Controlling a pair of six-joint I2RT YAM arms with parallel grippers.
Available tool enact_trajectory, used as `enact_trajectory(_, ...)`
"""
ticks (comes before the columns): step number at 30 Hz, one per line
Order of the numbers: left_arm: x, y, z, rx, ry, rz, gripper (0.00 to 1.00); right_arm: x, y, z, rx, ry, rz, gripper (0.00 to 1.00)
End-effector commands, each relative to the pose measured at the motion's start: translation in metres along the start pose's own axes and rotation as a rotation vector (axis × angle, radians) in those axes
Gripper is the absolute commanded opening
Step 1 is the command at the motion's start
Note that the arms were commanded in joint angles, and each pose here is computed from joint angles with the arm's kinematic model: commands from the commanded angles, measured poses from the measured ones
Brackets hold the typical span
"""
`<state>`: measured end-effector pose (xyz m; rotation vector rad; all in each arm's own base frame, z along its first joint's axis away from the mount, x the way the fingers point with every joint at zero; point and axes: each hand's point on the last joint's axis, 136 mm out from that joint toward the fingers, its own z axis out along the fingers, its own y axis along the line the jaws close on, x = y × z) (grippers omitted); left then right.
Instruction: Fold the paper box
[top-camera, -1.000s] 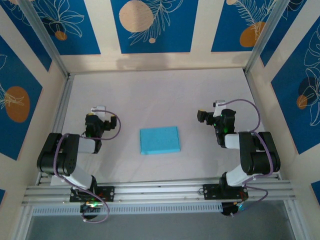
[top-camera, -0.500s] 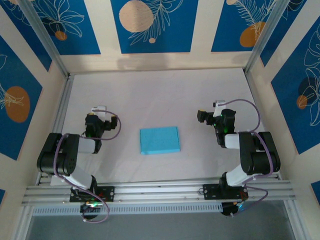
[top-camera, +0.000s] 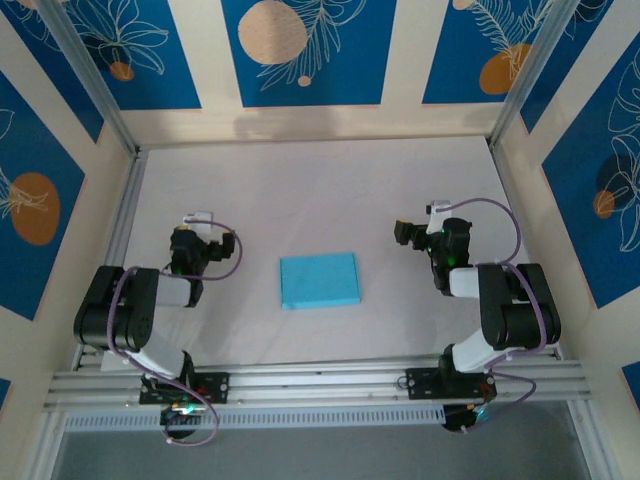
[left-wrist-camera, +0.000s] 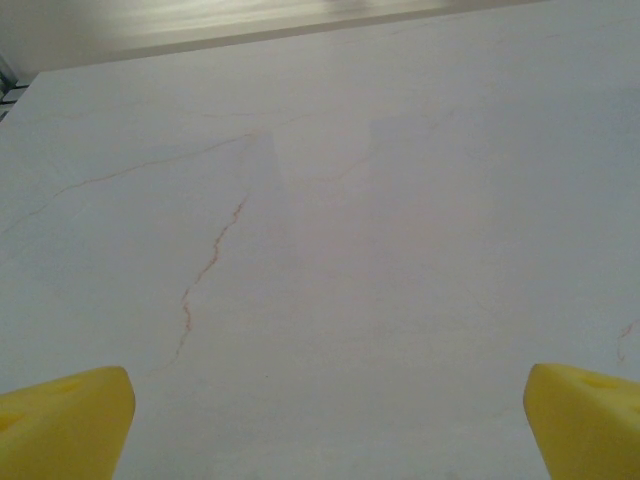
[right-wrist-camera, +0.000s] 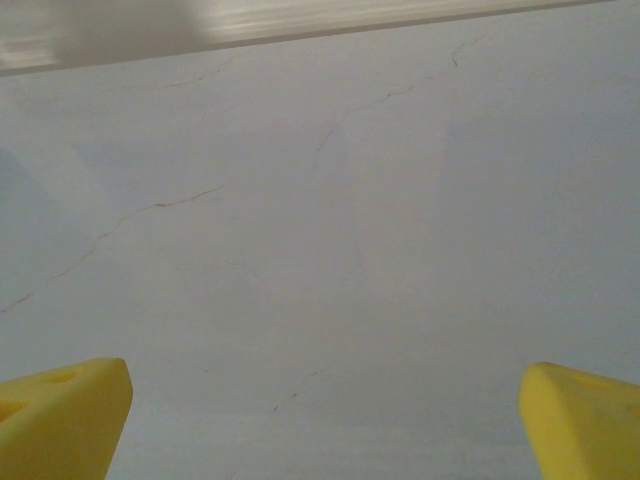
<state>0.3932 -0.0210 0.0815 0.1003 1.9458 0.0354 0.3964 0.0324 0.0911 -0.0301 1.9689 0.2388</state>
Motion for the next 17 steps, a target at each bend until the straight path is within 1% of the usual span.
enact_trajectory(1,-0.0111,-0.003,-0.0001,0.023,-0.038,0.015,1.0,-0.0014,-0.003,-0.0013,0.011,-0.011,-0.022,0.99)
enact_trajectory(10,-0.0113,-0.0046,-0.0003,0.032,-0.039,0.019,1.0,-0.0021,-0.003,-0.0012,0.012,-0.013,-0.022,0.99)
enact_trajectory(13,-0.0094,-0.0061,0.0021,0.042,-0.024,0.017,1.0,-0.0021,-0.0033,-0.0011,0.011,-0.012,-0.022,0.99)
enact_trajectory(17,-0.0107,-0.0055,-0.0009,0.039,-0.042,0.018,1.0,-0.0022,-0.0034,-0.0011,0.012,-0.012,-0.021,0.99)
